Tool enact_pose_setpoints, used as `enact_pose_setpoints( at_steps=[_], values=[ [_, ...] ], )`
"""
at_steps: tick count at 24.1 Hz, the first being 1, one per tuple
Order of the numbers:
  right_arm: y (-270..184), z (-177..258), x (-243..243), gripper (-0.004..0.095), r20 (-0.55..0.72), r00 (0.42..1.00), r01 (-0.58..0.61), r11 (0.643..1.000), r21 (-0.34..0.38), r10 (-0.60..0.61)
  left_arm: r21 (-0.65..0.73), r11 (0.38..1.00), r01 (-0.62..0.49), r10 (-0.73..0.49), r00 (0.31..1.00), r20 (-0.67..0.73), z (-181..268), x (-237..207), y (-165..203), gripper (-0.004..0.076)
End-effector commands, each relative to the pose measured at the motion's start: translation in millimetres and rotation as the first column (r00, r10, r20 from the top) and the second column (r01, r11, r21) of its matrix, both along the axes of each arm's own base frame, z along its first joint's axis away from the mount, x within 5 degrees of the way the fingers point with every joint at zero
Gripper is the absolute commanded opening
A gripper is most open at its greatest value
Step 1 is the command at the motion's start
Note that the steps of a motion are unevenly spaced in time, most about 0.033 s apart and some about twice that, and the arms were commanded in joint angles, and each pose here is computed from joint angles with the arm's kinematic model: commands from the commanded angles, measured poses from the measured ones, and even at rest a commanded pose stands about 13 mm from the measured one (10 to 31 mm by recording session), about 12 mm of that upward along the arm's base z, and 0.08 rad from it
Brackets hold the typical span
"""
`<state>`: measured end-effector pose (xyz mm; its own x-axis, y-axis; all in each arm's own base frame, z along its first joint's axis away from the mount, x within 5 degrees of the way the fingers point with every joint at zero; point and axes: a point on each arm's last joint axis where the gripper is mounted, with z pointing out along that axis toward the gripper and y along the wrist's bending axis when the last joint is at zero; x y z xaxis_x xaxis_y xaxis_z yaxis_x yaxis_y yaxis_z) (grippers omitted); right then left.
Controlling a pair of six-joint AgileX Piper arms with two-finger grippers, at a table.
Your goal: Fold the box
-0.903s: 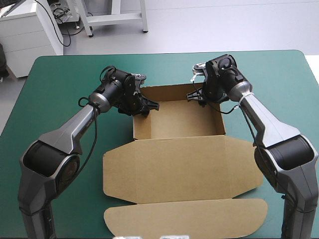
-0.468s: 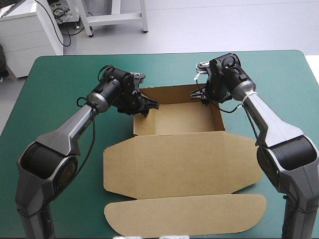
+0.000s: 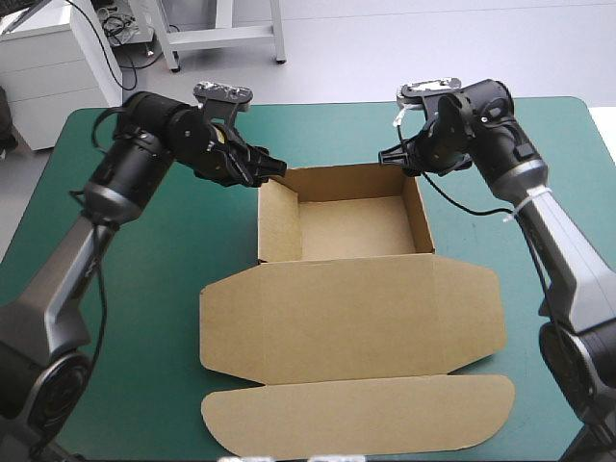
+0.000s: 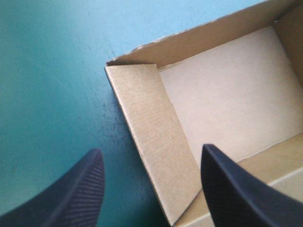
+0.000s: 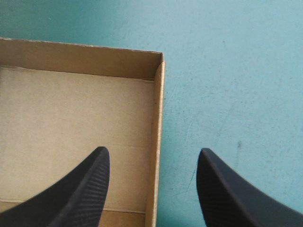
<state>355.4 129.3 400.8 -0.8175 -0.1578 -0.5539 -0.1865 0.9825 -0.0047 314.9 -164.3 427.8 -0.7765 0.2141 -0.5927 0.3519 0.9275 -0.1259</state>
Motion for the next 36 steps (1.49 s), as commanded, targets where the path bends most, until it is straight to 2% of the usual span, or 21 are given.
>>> enact_pose_setpoints(
  at_steps=[1, 5, 6, 9, 13, 17, 22, 24, 29, 32, 36],
  values=[
    [-13.2, 43.3, -26.9, 0.0514, 0.114, 0.994, -0.004, 1.000, 0.029, 0.001, -0.046, 0.996, 0.081, -0.075, 0.990, 0.123, 53.3, -49.5, 18.6, 0.0320],
    [-14.2, 44.5, -28.0, 0.0513, 0.119, 0.993, -0.002, 1.000, 0.024, -0.001, -0.016, 0.988, 0.154, -0.146, 0.963, 0.227, 76.7, -85.2, 34.4, 0.0020],
    [-14.2, 43.9, -27.4, 0.0513, 0.117, 0.993, -0.001, 1.000, 0.022, -0.002, -0.002, 0.985, 0.171, -0.165, 0.956, 0.244, 79.3, -94.9, 38.5, -0.0003],
    [-13.1, 34.1, -18.3, 0.0513, 0.100, 0.995, 0.009, 1.000, -0.012, -0.008, 0.009, 0.981, 0.195, -0.190, 0.944, 0.271, 80.6, -121.5, 50.6, -0.0008],
    [-3.4, 2.7, 4.9, 0.0514, 0.019, 1.000, 0.004, 0.999, -0.036, -0.004, -0.001, 0.979, 0.204, -0.190, 0.917, 0.350, 54.8, -166.0, 75.3, -0.0008],
    [7.6, -42.7, 32.4, 0.0512, -0.089, 0.996, -0.009, 0.997, -0.077, 0.002, -0.032, 0.979, 0.203, -0.164, 0.866, 0.473, 7.7, -218.3, 104.9, -0.0008],
    [15.5, -91.3, 55.3, 0.0506, -0.191, 0.981, 0.015, 0.993, -0.114, -0.037, -0.055, 0.979, 0.194, -0.141, 0.854, 0.500, -77.6, -269.5, 133.5, -0.0008],
    [16.1, -100.3, 59.1, 0.0420, -0.206, 0.977, 0.024, 0.992, -0.126, -0.050, -0.082, 0.979, 0.187, -0.120, 0.850, 0.513, -104.4, -285.8, 142.3, -0.0008],
    [11.9, -103.3, 62.5, -0.0023, -0.189, 0.980, 0.031, 0.983, -0.183, -0.066, -0.145, 0.972, 0.183, -0.067, 0.814, 0.576, -132.5, -309.5, 155.4, -0.0008],
    [1.5, -101.1, 66.3, -0.0020, -0.158, 0.984, 0.043, 0.967, -0.250, -0.085, -0.160, 0.969, 0.188, -0.048, 0.778, 0.626, -133.7, -318.5, 160.9, -0.0008],
    [-33.0, -100.7, 75.5, -0.0020, -0.157, 0.979, 0.083, 0.957, -0.278, -0.130, -0.157, 0.971, 0.181, -0.047, 0.787, 0.615, -133.8, -317.4, 160.8, -0.0008]
  ],
)
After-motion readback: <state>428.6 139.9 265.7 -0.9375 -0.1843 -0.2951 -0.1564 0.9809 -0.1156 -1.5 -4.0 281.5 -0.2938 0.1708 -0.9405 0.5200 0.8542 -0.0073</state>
